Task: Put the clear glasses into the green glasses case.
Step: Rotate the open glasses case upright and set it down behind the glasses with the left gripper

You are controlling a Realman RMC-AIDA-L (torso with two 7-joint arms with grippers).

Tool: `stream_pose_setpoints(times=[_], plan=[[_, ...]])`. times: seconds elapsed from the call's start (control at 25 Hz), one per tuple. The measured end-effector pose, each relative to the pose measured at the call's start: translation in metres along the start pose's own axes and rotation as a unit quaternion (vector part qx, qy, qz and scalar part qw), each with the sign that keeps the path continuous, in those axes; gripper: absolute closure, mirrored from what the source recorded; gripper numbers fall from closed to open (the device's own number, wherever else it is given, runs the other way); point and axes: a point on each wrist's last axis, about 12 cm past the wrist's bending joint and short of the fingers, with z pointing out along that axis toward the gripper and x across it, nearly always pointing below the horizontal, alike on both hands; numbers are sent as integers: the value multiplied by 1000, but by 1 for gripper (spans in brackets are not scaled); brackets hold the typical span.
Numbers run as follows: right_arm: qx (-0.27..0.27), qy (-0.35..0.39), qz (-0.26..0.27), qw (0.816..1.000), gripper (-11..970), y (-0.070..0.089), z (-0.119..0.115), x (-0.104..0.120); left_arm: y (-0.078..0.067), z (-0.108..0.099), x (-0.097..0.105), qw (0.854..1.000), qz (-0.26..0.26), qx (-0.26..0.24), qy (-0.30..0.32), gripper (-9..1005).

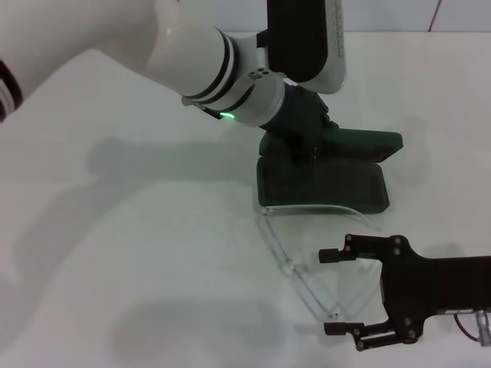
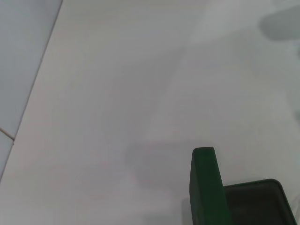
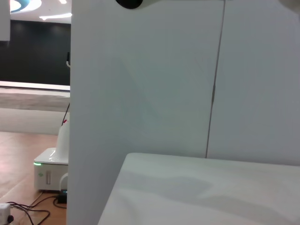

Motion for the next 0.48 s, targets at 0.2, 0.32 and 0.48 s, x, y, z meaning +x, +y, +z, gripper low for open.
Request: stream_pose_setpoints(times=[0.2,0.32,0.48], plan=[[3,3,-1,1000,168,-2,0,0,2,1,-2,1000,0,-5,-2,697],[6,6,0,1000,168,-2,0,1,3,1,-2,1000,-7,-9,-3,690],[7,6,3,1000,168,-3,0,1,4,1,-3,1000,-18,-11,-4,681]])
